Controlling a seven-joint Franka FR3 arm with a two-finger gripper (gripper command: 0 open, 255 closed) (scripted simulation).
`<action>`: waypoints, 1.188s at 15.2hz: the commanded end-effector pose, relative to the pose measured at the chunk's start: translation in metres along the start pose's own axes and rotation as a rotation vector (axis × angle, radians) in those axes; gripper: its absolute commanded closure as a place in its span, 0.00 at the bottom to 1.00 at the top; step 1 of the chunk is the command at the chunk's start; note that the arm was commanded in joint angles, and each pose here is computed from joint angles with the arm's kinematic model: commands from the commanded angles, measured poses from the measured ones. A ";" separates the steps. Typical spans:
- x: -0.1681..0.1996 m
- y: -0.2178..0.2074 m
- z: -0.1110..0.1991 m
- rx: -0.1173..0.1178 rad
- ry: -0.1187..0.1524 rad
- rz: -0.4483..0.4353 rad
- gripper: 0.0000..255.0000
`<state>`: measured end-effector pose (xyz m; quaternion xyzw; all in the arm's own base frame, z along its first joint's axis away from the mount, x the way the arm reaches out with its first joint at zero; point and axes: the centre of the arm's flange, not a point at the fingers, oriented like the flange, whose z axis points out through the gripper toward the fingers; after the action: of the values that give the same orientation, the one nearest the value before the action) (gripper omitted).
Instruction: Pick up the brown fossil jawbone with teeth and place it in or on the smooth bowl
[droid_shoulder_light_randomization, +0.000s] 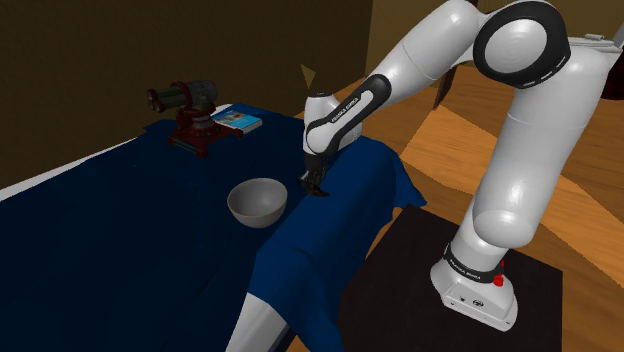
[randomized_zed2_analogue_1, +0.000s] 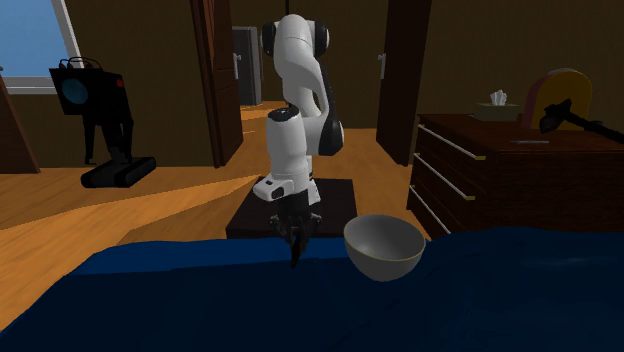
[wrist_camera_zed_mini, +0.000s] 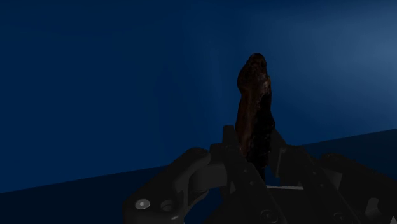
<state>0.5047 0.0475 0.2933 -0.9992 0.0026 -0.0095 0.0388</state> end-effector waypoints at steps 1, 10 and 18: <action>0.000 0.000 -0.005 0.000 0.000 0.000 1.00; 0.001 -0.004 -0.053 0.000 0.000 0.000 1.00; 0.002 -0.007 -0.095 0.000 0.000 0.000 1.00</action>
<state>0.5047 0.0477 0.3830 -0.9992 0.0026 -0.0097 0.0389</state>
